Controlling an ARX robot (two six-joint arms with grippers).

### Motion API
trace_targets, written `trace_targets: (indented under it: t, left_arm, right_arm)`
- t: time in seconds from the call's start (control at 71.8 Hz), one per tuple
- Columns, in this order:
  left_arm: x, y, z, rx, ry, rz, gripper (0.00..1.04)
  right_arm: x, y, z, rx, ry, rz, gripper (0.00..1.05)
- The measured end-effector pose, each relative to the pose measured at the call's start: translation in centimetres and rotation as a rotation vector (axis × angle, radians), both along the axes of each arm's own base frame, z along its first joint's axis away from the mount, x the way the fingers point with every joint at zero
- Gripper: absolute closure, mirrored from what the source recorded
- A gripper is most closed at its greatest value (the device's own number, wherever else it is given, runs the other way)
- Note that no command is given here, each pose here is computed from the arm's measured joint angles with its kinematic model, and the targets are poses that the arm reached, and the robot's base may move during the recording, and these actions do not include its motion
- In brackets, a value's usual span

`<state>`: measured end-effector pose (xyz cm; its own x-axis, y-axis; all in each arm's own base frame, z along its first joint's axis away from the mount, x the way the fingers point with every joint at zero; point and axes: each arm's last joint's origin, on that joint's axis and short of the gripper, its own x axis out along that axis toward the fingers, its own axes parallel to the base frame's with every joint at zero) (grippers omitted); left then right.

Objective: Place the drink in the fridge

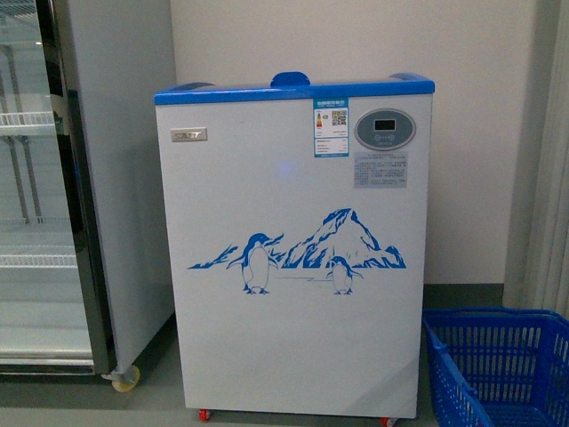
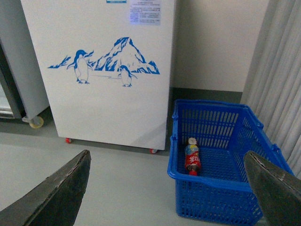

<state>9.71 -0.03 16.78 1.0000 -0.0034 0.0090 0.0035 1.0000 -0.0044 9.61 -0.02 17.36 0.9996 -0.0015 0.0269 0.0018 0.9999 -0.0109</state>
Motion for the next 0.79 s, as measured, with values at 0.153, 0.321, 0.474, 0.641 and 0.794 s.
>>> trace_targets:
  t: [0.153,0.321,0.474,0.641,0.794]
  left_arm:
    - [0.0,0.0,0.0,0.0,0.0,0.0,0.08]
    - [0.0,0.0,0.0,0.0,0.0,0.0,0.08]
    - [0.0,0.0,0.0,0.0,0.0,0.0,0.08]
    - [0.0,0.0,0.0,0.0,0.0,0.0,0.08]
    - [0.0,0.0,0.0,0.0,0.0,0.0,0.08]
  right_arm:
    - [0.0,0.0,0.0,0.0,0.0,0.0,0.07]
    - [0.0,0.0,0.0,0.0,0.0,0.0,0.07]
    - [0.0,0.0,0.0,0.0,0.0,0.0,0.07]
    - [0.0,0.0,0.0,0.0,0.0,0.0,0.07]
    - [0.0,0.0,0.0,0.0,0.0,0.0,0.07]
